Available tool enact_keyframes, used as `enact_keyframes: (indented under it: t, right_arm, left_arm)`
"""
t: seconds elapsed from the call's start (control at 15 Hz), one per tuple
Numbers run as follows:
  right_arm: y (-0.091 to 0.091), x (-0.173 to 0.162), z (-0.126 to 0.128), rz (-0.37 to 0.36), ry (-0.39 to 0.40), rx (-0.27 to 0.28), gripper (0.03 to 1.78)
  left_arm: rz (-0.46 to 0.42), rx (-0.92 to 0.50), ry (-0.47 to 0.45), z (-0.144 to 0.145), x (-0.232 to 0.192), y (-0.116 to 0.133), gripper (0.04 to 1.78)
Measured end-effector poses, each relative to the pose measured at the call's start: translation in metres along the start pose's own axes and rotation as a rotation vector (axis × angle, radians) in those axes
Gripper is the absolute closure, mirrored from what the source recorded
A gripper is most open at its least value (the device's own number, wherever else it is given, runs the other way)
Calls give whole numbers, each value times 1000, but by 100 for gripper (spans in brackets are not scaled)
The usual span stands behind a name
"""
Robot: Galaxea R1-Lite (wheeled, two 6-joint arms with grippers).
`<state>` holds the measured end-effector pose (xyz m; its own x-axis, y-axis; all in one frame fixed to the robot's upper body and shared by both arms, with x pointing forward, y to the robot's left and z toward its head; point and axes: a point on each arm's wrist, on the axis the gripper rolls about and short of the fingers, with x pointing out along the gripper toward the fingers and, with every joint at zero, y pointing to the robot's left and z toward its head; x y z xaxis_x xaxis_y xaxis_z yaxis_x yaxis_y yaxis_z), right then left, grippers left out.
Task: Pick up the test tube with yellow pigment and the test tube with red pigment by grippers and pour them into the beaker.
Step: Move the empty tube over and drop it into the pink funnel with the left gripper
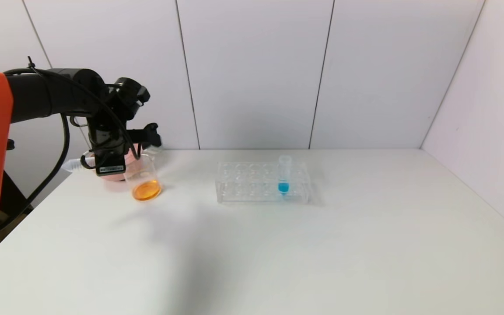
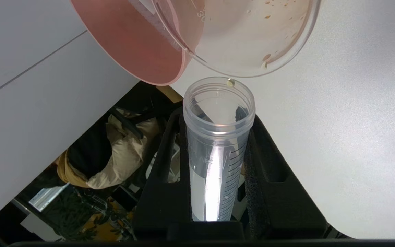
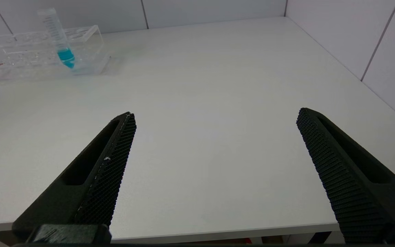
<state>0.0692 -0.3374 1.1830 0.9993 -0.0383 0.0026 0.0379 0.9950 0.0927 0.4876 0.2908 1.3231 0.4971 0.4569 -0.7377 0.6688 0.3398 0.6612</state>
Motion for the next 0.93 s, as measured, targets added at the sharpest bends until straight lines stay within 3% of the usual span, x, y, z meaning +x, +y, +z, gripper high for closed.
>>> enact_keyframes:
  t: [0.27, 0.47, 0.67, 0.8, 0.93]
  right_arm:
    - [0, 0, 0, 0, 0, 0, 10]
    - [0, 0, 0, 0, 0, 0, 10]
    - [0, 0, 0, 0, 0, 0, 10]
    - [0, 0, 0, 0, 0, 0, 10]
    - [0, 0, 0, 0, 0, 0, 10]
  left_arm:
    - [-52, -187, -184, -29, -16, 16, 137]
    - [-88, -454, -349, -59, -28, 34, 137]
    - [-90, -772, -509, -72, -41, 48, 137]
    - [-77, -964, -564, -78, -45, 48, 137]
    - [-63, -1070, -588, -79, -37, 36, 137]
